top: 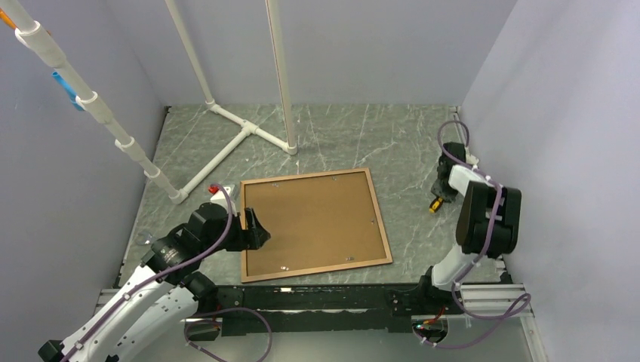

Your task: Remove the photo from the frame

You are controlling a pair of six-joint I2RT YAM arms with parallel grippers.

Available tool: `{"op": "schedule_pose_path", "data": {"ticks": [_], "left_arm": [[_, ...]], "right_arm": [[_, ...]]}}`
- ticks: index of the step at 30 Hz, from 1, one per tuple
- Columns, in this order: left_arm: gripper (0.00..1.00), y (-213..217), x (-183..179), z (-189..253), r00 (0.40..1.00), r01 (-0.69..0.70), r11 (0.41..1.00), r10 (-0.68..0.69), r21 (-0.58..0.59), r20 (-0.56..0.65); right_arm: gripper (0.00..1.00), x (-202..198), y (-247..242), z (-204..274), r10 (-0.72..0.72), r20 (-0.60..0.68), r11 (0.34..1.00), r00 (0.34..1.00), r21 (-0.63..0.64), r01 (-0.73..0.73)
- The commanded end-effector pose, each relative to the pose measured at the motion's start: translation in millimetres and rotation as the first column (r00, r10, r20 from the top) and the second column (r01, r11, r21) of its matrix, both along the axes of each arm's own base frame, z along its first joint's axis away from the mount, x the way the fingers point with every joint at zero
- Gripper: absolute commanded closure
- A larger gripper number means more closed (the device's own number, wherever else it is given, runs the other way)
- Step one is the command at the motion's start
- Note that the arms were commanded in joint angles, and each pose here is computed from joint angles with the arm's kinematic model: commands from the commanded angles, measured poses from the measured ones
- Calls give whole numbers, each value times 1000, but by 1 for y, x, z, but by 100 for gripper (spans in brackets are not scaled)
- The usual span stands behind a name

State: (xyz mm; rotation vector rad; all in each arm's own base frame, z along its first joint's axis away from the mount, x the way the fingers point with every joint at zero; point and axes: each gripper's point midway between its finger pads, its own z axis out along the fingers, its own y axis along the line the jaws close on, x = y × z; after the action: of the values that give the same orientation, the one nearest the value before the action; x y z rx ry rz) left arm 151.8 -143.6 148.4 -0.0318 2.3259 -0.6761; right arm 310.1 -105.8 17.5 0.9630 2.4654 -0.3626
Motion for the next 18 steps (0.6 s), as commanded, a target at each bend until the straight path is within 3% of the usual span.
{"op": "schedule_pose_path", "data": {"ticks": [1,5,9,18], "left_arm": [[16,-12,1,12,998,55,997,-54,-47,26],[17,-14,-3,11,998,65,995,-62,-72,32],[18,-18,-7,10,996,92,992,-90,-89,26],[18,-20,-6,12,993,112,991,-110,-73,33]], "right_arm": [[100,77,-24,29,119,68,988,991,-102,-112],[98,125,-45,38,162,-1,973,987,-170,-160],[98,160,-47,16,200,-25,970,979,-139,-202],[88,200,-46,-7,306,-62,940,950,-139,-312]]}}
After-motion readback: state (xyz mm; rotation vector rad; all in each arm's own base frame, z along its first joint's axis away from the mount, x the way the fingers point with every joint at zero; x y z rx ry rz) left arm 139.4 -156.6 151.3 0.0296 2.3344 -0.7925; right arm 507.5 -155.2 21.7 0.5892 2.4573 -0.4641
